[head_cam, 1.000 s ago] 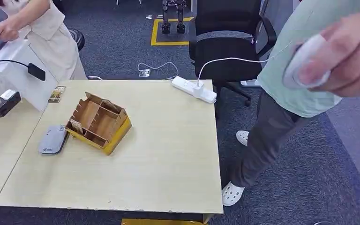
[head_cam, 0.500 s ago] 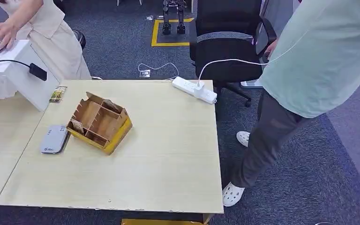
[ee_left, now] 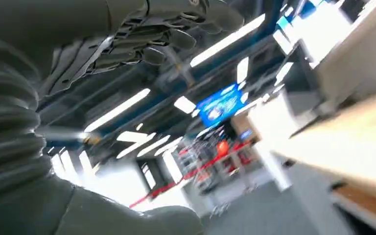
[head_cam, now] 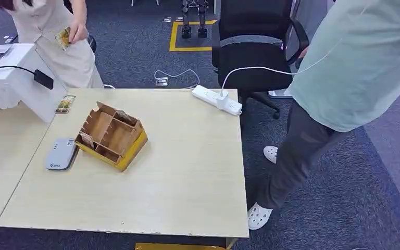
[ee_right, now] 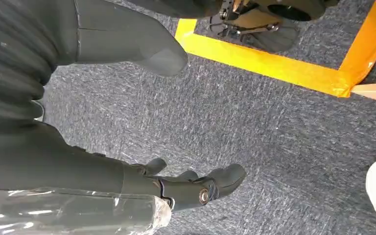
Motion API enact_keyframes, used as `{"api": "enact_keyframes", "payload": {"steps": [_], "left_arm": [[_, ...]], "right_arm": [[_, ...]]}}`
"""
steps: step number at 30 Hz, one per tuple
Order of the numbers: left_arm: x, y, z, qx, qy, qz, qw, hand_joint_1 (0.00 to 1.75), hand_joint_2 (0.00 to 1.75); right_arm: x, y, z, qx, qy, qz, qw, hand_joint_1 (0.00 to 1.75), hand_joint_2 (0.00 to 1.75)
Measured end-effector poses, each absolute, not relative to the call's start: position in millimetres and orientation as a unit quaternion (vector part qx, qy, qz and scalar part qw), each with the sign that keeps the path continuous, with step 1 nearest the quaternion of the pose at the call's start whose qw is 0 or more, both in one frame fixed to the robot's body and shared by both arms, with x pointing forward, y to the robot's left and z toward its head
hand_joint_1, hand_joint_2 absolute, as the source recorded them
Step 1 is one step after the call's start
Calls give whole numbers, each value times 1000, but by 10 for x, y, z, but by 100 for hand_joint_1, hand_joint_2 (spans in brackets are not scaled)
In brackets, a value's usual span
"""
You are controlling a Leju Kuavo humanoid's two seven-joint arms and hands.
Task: Pass the card to the sensor for recognition and then transmit it.
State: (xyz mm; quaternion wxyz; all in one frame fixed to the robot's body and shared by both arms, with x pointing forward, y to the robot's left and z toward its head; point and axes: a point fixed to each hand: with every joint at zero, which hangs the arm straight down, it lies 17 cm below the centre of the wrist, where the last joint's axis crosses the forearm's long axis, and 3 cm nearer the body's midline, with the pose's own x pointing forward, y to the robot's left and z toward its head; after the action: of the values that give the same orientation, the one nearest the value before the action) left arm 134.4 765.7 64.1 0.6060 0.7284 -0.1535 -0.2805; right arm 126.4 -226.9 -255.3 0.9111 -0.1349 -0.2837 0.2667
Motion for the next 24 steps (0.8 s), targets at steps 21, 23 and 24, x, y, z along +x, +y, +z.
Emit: {"api": "enact_keyframes", "payload": {"steps": [21, 23, 24], "left_arm": [[383, 5857, -1850, 471, -62, -111, 873, 0, 175], [451, 5191, -2222, 399, -81, -90, 909, 0, 175], [480, 4959, -2326, 375, -86, -84, 919, 0, 175]], "right_arm": [[1170, -2318, -2600, -136, -258, 251, 923, 0, 175], [1122, -2294, -2624, -125, -246, 248, 929, 0, 175], [1101, -2288, -2632, -121, -242, 245, 931, 0, 175]]}}
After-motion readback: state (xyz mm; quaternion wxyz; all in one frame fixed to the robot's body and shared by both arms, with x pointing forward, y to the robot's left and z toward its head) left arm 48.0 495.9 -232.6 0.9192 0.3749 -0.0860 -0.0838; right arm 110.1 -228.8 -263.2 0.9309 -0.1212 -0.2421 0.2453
